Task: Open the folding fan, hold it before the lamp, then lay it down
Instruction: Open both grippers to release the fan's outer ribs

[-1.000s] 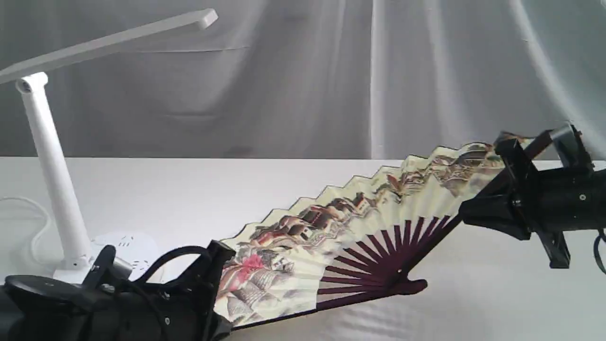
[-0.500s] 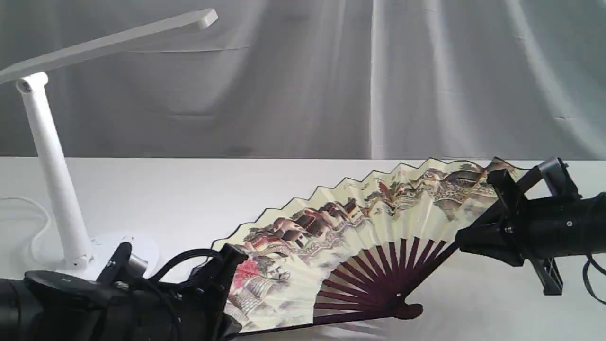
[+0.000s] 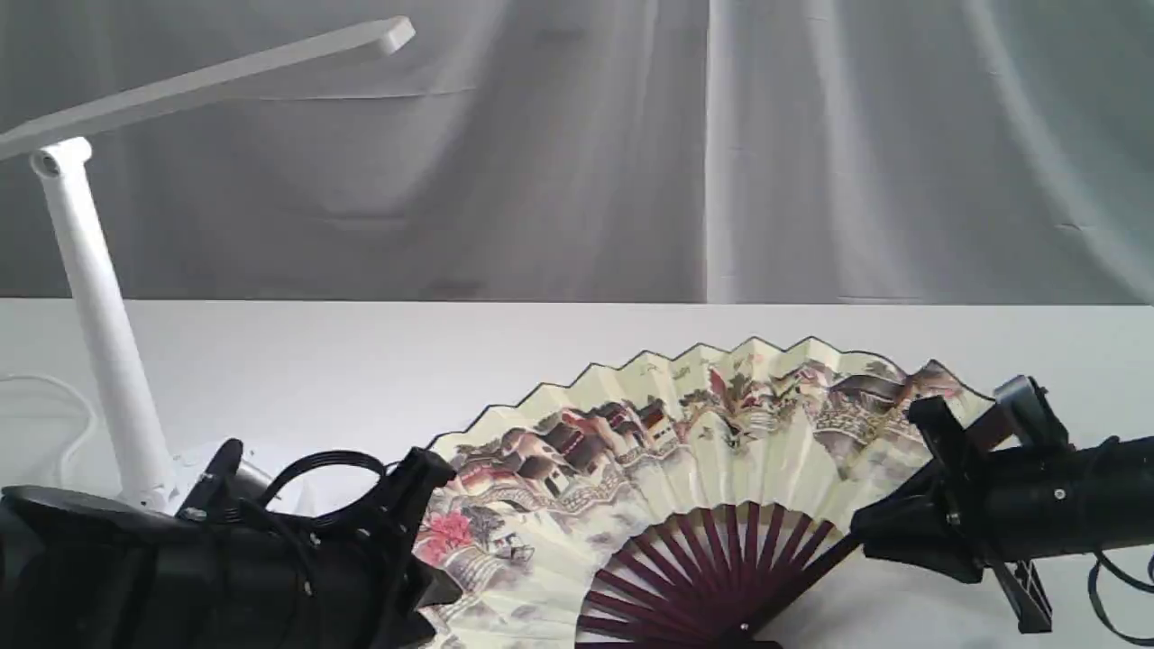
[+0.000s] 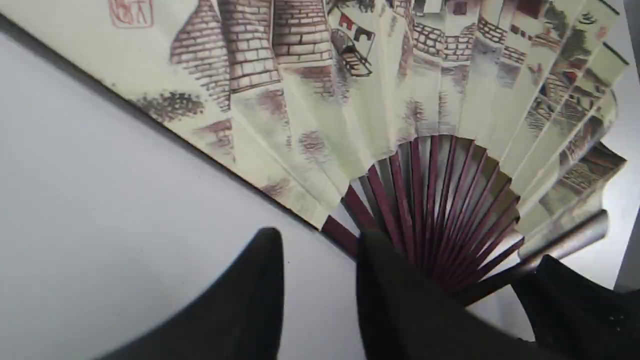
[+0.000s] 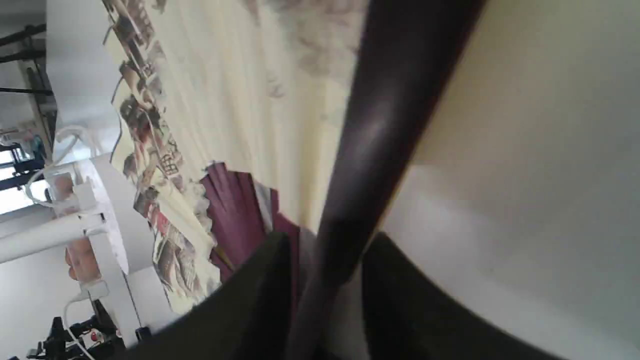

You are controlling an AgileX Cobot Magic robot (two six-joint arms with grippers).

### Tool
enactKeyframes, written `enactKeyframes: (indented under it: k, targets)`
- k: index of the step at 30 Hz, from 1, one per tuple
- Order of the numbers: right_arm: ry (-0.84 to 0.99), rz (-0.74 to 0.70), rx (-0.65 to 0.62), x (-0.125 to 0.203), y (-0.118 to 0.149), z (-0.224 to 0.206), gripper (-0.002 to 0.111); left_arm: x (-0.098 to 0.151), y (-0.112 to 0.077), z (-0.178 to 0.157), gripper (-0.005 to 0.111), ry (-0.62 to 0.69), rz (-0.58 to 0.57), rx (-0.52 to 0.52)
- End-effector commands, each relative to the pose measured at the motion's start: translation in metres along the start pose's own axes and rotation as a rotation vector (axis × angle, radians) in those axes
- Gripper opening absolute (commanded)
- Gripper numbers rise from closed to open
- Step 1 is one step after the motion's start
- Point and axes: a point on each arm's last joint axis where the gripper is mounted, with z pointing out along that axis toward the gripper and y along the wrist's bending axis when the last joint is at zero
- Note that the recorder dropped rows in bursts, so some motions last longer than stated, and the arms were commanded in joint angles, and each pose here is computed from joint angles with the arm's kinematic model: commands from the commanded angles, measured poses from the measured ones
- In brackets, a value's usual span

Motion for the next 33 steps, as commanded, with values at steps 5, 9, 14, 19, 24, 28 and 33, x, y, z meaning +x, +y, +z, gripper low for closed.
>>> enactKeyframes:
  k: [5,9,14,19,24,28,33]
  targets:
    - [0.070,-0.023,-0.041,0.006,0.004,-0.002,0.054,0.001,-0.003,-0.002,0.027,0.017,0.080,0.018]
    - [0.093,-0.019,-0.054,0.008,0.005,-0.002,0.057,0.001,-0.003,-0.003,0.027,0.023,0.105,0.024]
    - [0.118,-0.010,-0.023,0.010,0.005,-0.004,0.057,-0.002,-0.004,-0.004,0.028,0.068,0.124,0.056]
    - [0.108,-0.042,0.022,0.012,0.013,-0.014,0.057,-0.014,-0.003,-0.008,0.028,0.127,0.136,0.116]
    - [0.091,-0.099,0.136,0.015,0.020,-0.028,0.057,-0.019,-0.002,-0.011,0.028,0.172,0.201,0.149]
    - [0.083,-0.127,0.167,0.017,0.025,-0.036,0.057,-0.017,0.002,-0.011,0.028,0.202,0.277,0.117]
    - [0.090,-0.134,0.157,0.019,0.030,-0.038,0.057,-0.013,0.010,-0.013,0.028,0.274,0.300,0.054]
